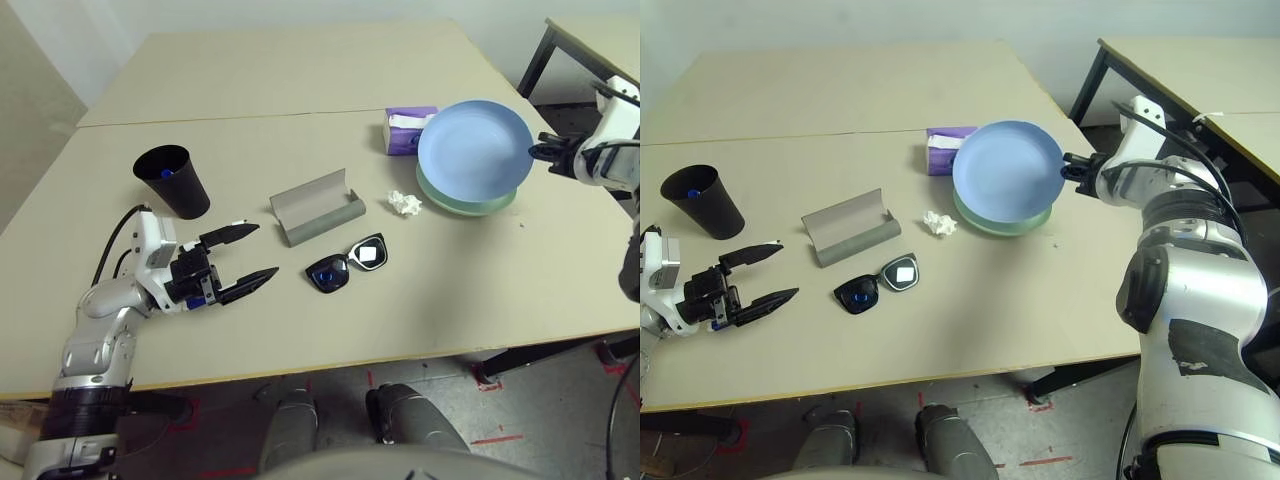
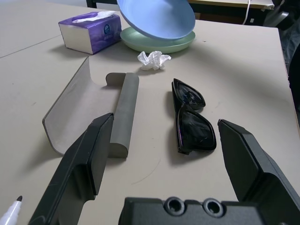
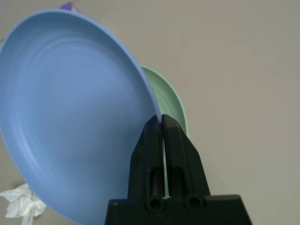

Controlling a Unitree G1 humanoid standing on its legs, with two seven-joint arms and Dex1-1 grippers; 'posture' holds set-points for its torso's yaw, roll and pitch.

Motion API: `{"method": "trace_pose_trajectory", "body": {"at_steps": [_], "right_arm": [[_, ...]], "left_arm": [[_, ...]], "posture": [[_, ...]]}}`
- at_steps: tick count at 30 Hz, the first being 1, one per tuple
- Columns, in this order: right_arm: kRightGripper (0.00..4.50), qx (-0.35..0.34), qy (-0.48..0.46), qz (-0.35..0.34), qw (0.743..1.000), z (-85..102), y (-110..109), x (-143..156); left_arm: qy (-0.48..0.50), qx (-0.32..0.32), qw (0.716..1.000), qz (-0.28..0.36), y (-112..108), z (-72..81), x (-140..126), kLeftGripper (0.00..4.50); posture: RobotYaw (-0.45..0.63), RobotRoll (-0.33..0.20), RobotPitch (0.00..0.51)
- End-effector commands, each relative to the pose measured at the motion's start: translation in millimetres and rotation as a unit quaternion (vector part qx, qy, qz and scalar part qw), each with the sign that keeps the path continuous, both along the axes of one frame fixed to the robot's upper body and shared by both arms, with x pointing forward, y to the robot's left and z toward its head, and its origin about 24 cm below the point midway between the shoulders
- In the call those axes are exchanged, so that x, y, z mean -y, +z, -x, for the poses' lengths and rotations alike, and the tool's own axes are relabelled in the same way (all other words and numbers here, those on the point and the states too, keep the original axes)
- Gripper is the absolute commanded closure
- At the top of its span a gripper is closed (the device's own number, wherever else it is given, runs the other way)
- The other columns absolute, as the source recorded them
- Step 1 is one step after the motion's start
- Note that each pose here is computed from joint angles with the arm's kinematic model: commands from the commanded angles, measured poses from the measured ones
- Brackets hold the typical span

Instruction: Organize and tidy the items on the table.

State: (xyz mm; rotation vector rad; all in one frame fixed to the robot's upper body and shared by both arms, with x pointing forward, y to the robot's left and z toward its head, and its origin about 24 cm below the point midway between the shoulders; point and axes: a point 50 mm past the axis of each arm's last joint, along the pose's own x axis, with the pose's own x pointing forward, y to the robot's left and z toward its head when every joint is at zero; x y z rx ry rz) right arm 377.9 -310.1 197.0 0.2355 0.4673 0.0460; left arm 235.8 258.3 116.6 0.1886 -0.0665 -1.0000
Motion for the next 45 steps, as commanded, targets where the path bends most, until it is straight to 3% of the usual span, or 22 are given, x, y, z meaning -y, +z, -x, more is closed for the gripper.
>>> {"method": "trace_pose_trajectory", "body": {"at_steps": [1,7,10,18,20,29,33,45], "right_arm": [[4.47,-0.016,0.005,-0.004,1.0,1.8,-6,0],[4.47,-0.022,0.005,0.005,1.0,2.4,-11,0],[3.56,-0.023,0.007,0.007,1.0,2.9,-13,1],[0.57,-0.019,0.012,0.009,1.0,5.2,-10,5],[0.06,-0.015,0.02,0.006,1.0,7.0,-5,8],[0.06,-0.005,0.096,0.018,0.995,26.5,11,27],[0.06,-0.006,0.149,0.019,0.989,45.3,9,31],[0.06,0.09,0.242,-0.012,0.966,88.6,-9,-9]], "left_arm": [[-0.002,-0.006,1.0,-0.008,-3,1.0,0,0.0],[-0.003,-0.005,1.0,-0.009,-3,0.6,-2,0.0],[-0.003,-0.006,1.0,-0.012,-4,0.7,-3,0.0],[-0.004,-0.004,1.0,-0.014,-2,-2.3,-3,0.0],[-0.005,-0.004,1.0,-0.013,-2,-3.9,-3,0.0],[-0.005,-0.003,1.0,-0.014,-4,-9.2,-6,0.0],[-0.002,-0.005,1.0,-0.015,-5,-6.6,-8,0.0],[0.008,-0.005,1.0,-0.014,-5,-4.5,-10,0.0]], "posture": [[-0.05,0.0,0.133],[-0.05,0.0,0.137],[-0.05,0.0,0.136],[-0.06,0.0,0.129],[-0.06,0.0,0.128],[-0.06,0.0,0.135],[-0.07,0.0,0.135],[-0.06,0.0,0.123]]}}
